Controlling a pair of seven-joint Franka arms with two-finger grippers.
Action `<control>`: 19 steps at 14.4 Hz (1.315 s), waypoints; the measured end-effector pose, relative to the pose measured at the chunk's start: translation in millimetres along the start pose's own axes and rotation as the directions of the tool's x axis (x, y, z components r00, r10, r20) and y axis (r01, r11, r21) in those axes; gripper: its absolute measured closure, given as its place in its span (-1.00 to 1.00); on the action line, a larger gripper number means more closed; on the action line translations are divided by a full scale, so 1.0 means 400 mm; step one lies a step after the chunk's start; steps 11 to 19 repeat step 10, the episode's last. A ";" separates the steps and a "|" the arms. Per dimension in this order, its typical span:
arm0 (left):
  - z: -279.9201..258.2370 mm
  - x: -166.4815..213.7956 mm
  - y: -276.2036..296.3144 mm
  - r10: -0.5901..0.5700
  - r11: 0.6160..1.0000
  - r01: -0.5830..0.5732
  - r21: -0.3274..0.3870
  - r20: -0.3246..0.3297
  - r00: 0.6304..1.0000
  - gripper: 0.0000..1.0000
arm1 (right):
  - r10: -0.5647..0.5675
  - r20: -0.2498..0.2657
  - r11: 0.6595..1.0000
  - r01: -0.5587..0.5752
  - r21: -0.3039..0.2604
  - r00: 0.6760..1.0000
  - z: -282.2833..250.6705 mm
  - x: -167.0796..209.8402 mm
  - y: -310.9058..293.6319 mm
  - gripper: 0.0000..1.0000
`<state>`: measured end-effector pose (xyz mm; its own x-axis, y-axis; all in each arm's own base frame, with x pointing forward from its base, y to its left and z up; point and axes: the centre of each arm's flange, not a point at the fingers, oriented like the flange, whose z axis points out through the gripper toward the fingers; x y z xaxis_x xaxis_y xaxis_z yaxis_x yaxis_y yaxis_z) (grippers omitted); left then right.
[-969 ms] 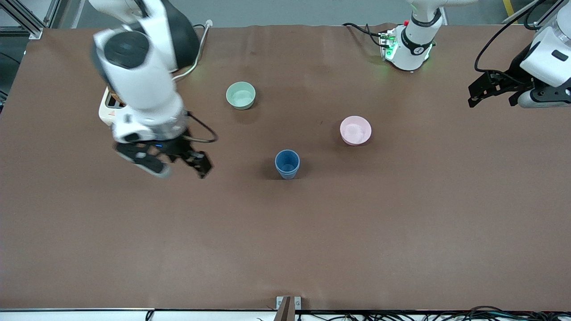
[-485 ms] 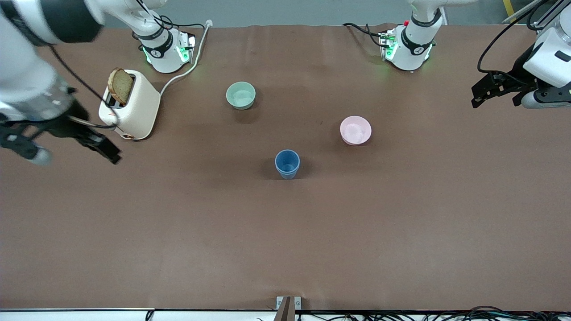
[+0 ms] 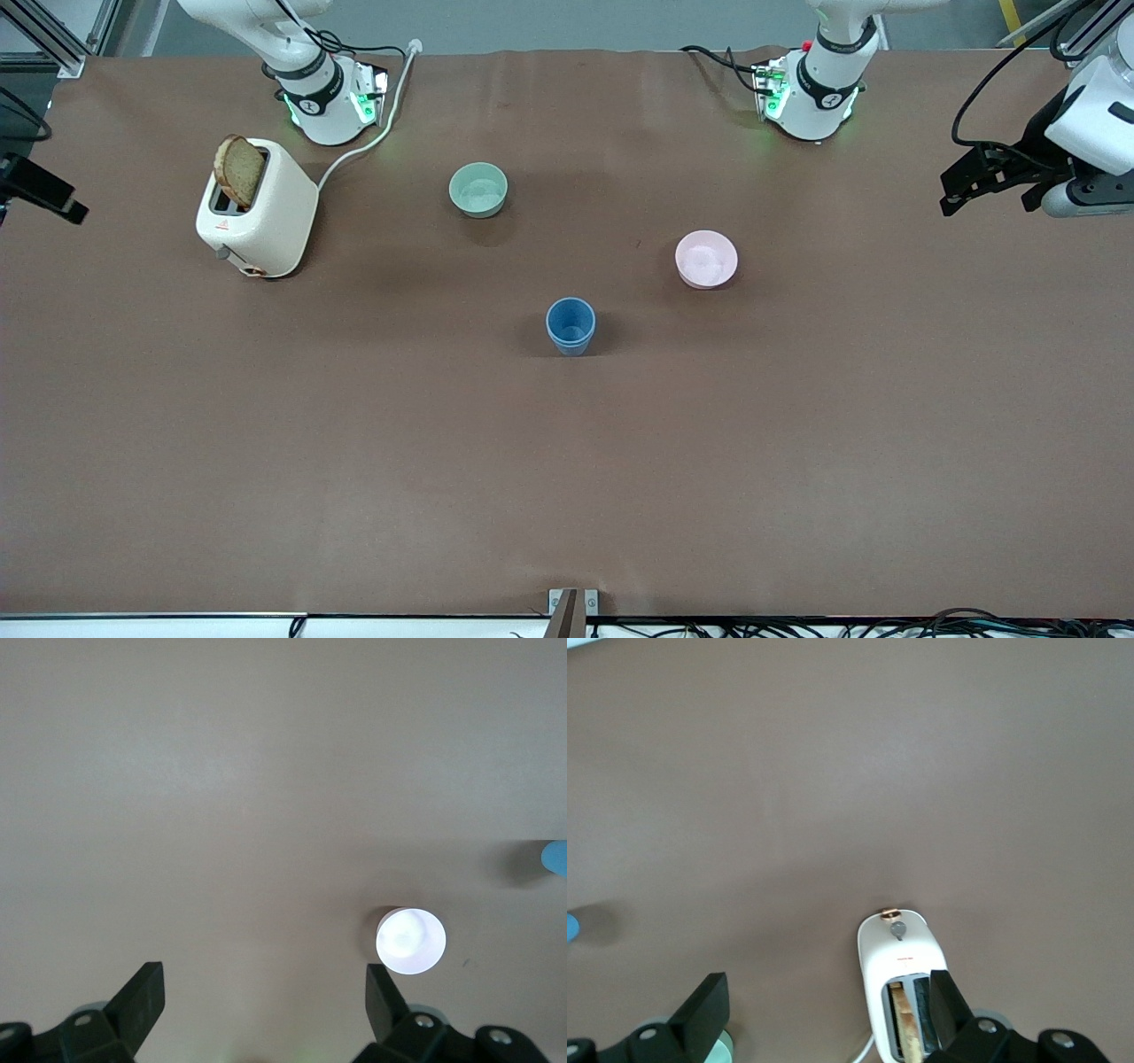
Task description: Stack blue cups with both arms
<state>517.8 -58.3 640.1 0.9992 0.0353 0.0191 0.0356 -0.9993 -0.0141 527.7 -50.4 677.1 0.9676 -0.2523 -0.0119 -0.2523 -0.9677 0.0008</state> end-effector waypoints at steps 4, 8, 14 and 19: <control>-0.001 0.002 -0.001 -0.001 1.000 0.001 -0.001 -0.003 1.000 -1.00 | -0.016 -0.020 1.000 0.016 0.005 1.000 0.011 0.015 -0.017 -1.00; -0.005 0.003 -0.002 0.019 1.000 -0.019 -0.001 -0.007 1.000 -1.00 | -0.031 -0.016 1.000 0.031 0.004 0.999 0.016 0.011 -0.037 -1.00; -0.012 0.003 -0.004 0.021 1.000 -0.021 -0.001 -0.013 1.000 -1.00 | -0.032 -0.016 0.999 0.032 0.004 0.999 0.016 0.011 -0.038 -1.00; -0.012 0.003 -0.004 0.021 1.000 -0.021 -0.001 -0.013 1.000 -1.00 | -0.032 -0.016 0.999 0.032 0.004 0.999 0.016 0.011 -0.038 -1.00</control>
